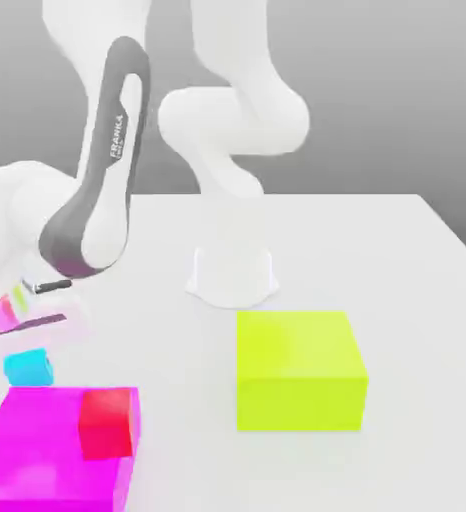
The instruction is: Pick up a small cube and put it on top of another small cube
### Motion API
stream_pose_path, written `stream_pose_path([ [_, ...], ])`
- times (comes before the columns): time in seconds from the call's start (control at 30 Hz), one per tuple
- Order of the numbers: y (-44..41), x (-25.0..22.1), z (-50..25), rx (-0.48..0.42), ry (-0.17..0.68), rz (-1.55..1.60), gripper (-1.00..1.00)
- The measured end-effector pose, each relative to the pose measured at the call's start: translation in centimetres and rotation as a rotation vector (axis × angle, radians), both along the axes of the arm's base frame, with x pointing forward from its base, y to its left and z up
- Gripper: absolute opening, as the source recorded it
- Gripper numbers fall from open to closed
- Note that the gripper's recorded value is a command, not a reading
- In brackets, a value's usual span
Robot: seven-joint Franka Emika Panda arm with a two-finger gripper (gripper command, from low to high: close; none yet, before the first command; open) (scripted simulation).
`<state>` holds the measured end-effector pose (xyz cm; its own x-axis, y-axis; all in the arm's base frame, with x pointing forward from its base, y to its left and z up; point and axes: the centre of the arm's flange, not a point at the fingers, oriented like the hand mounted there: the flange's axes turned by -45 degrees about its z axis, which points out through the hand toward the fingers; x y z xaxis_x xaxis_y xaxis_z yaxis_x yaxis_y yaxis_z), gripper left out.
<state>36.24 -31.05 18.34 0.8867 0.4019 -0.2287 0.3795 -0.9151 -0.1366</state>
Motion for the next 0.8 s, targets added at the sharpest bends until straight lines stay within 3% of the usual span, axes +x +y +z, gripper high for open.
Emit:
stream_pose_path([
  [0.13, -3.1, 2.3, 0.6, 0.038, 0.000, 0.170, -1.00],
  [0.4, -4.0, 13.5, 5.1, 0.054, -0.207, 0.530, -1.00],
  [0.53, -2.7, 16.1, 1.2, 0.046, -0.264, 0.576, -1.00],
  [0.57, -2.6, 16.1, 0.3, 0.046, -0.266, 0.577, 1.00],
  [0.8, -2.6, 16.2, 0.6, 0.044, -0.269, 0.578, 1.00],
])
